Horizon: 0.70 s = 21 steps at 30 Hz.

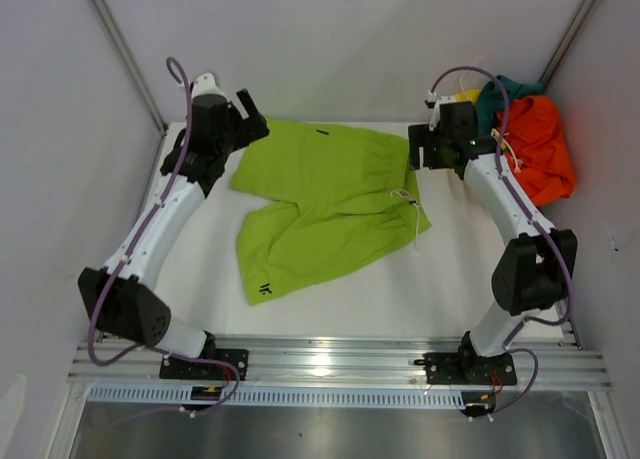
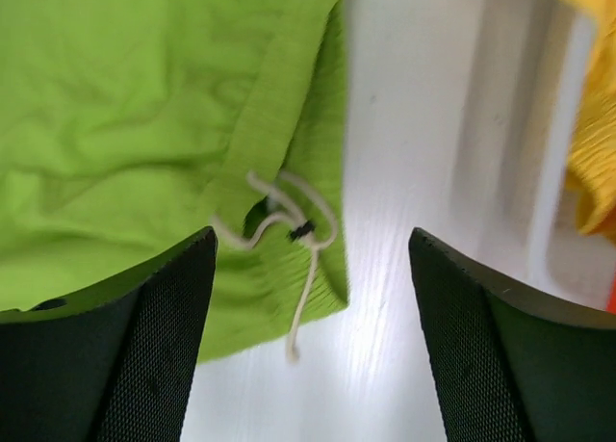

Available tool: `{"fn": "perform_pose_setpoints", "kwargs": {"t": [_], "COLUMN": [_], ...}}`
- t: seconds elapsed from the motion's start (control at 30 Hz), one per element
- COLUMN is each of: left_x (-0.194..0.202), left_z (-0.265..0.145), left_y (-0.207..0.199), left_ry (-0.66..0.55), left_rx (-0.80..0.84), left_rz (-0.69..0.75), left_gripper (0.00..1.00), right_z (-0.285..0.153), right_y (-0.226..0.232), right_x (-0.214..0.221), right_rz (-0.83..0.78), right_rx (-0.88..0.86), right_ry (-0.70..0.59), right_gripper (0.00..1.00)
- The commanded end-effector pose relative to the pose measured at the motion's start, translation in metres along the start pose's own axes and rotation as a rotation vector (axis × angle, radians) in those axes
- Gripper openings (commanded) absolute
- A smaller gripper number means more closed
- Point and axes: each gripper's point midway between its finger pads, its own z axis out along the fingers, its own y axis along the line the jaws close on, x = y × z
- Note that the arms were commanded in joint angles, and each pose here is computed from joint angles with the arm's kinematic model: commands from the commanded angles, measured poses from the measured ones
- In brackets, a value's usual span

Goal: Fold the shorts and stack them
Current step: Flatten the shorts out

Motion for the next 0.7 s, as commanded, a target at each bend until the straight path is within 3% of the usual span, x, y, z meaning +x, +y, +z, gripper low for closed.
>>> {"fn": "perform_pose_setpoints", "kwargs": {"t": [0.0, 0.3, 0.67], "left_x": [0.046, 0.131, 0.195], "left_z": [-0.024, -0.091, -0.129], "left_y": [0.012, 0.041, 0.072], "left_ry": [0.09, 0.192, 0.301], "left_rx": [0.024, 0.058, 0.063], "left_rz": [-0.033, -0.079, 0.03], "left_gripper": [0.99, 0.99, 0.99], "right_z": [-0.014, -0.024, 0.009], "right_y": [0.034, 0.052, 0.035], "right_x": [0.033, 0.112, 0.151], "right_rz": [0.05, 0.183, 0.392], "right_rx": [-0.184, -0.352, -0.223], "right_ry": [0.039, 0.088, 0.132], "right_gripper": [0.81, 0.74, 0.66]}}
